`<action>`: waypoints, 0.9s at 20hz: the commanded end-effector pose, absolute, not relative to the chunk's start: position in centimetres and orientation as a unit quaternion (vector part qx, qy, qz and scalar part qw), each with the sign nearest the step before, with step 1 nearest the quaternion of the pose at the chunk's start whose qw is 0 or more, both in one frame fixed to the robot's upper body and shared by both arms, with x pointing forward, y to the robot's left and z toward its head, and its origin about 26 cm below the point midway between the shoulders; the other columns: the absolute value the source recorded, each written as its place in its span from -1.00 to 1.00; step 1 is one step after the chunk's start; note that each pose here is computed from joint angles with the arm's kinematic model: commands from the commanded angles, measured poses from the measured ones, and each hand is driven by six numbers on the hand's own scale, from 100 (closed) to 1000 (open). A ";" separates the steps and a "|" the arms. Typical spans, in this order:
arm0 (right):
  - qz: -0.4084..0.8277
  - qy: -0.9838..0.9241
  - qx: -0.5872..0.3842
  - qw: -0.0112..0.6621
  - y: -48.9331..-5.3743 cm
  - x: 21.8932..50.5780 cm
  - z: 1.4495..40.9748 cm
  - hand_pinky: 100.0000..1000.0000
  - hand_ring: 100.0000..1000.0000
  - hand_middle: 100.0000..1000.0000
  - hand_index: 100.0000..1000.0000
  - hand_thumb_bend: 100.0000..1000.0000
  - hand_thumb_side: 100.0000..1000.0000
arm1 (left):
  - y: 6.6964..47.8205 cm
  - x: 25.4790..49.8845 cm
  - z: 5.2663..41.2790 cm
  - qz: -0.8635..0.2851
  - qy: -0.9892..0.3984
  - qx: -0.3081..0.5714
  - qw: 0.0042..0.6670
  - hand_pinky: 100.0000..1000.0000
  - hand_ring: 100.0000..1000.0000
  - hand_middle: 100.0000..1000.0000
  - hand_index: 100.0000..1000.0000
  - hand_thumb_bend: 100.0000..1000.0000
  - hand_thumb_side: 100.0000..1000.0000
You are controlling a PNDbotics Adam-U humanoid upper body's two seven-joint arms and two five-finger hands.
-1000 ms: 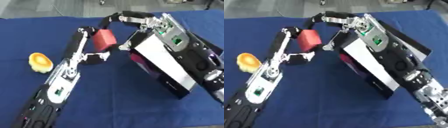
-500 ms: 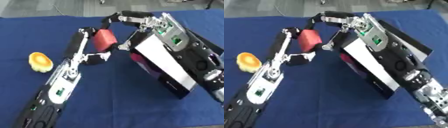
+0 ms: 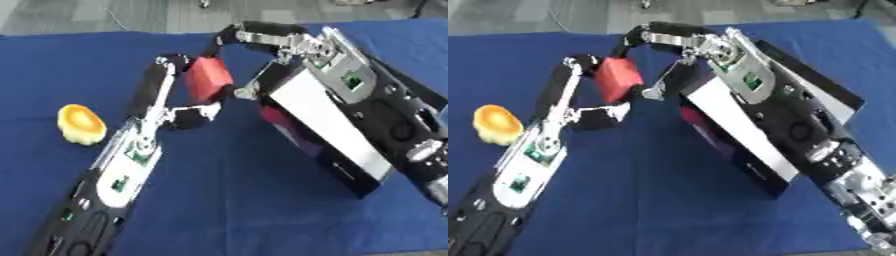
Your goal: Pick up the objects with one hand, pass them to the other hand, and then place them into the box on the other side of the table.
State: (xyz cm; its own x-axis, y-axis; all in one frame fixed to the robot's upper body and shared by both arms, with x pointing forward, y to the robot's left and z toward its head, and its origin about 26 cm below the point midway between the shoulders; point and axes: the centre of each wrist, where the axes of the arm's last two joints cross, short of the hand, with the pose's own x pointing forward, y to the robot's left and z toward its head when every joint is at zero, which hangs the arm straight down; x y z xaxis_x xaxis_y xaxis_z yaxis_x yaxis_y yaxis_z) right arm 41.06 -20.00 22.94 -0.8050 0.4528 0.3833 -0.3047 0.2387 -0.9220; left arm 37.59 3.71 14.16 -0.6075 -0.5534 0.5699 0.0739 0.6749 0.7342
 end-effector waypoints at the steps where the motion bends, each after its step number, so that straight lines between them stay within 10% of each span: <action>1: 0.604 -0.735 -0.060 0.301 -20.3 40.9 24.1 0.92 0.75 0.02 0.37 -0.88 -1.00 | 2.9 37.3 15.1 -0.370 -0.825 0.138 0.404 0.41 0.33 -0.10 0.01 -1.00 -1.00; 6: 0.599 -0.739 -0.053 0.303 -20.3 40.8 24.2 0.91 0.73 0.00 0.34 -0.94 -1.00 | 3.0 37.3 15.1 -0.356 -0.827 0.143 0.412 0.45 0.37 -0.05 0.13 -1.00 -1.00; 14: 0.591 -0.744 -0.049 0.308 -20.5 40.7 24.6 0.91 0.72 -0.03 0.31 -0.97 -1.00 | 3.0 37.3 15.1 -0.348 -0.831 0.152 0.406 0.58 0.56 0.22 0.63 0.20 -0.61; 18: 0.589 -0.745 -0.049 0.310 -20.6 40.7 24.6 0.91 0.72 -0.04 0.30 -1.00 -1.00 | 3.1 37.4 15.0 -0.355 -0.831 0.154 0.400 0.58 0.57 0.23 0.64 0.25 -0.60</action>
State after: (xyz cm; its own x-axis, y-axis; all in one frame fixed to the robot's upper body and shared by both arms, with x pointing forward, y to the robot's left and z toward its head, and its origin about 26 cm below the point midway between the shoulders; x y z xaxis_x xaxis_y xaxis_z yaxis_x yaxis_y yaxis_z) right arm 40.91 -20.13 22.95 -0.7871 0.4354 0.4369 -0.3320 0.2980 -0.8950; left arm 37.47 3.39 14.11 -0.6040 -0.5516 0.5753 0.0398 0.7000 0.7130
